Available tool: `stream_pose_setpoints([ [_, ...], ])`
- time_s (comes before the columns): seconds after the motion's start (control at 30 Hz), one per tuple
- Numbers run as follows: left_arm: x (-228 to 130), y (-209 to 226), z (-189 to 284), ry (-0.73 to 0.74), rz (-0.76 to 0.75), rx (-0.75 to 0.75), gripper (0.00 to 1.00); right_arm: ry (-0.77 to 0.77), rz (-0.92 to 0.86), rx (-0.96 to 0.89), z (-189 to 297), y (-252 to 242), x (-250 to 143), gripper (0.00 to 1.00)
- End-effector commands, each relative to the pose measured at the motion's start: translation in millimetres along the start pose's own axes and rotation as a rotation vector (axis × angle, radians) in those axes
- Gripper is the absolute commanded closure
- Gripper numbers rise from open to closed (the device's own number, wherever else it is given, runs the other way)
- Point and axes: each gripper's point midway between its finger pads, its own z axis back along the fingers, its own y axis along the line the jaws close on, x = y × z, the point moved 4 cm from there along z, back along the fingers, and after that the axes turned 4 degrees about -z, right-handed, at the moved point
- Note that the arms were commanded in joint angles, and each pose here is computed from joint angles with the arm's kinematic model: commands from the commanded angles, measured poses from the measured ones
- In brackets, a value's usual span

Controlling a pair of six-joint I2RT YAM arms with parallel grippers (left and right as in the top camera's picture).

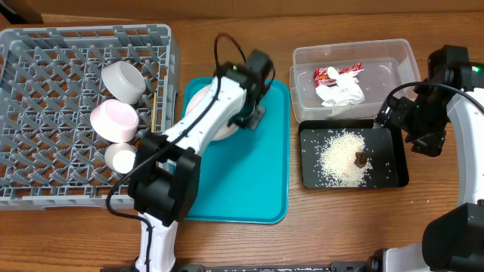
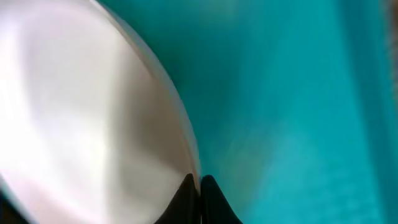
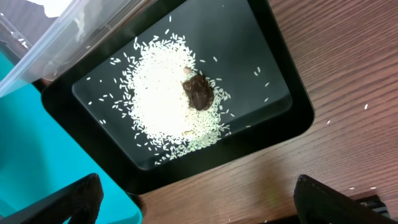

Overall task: Sort waste into correct bins and load items into the dishwasher
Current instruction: 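Grasp the edge of the white plate with the left gripper, then stand the white plate upright in the dish rack slot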

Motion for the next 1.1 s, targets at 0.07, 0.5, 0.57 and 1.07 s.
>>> stream_pose_setpoints([
  [0.07,38,28,99,-0.208,0.141,0.017,0.96,-0.040,0.008,0.020,12,1,-2,0.00],
  [0.5,6,124,156,-0.358,0.324,-0.502,0.96,-0.040,0.008,0.020,12,1,-2,0.00],
  [0.57,1,138,156,-0.376,0.357,-0.532,0.96,-0.040,0.008,0.020,12,1,-2,0.00],
  [1.07,-57,213,129,-0.320,0.564,-0.499,0.62,-0.037,0.008,0.019,11,1,-2,0.00],
])
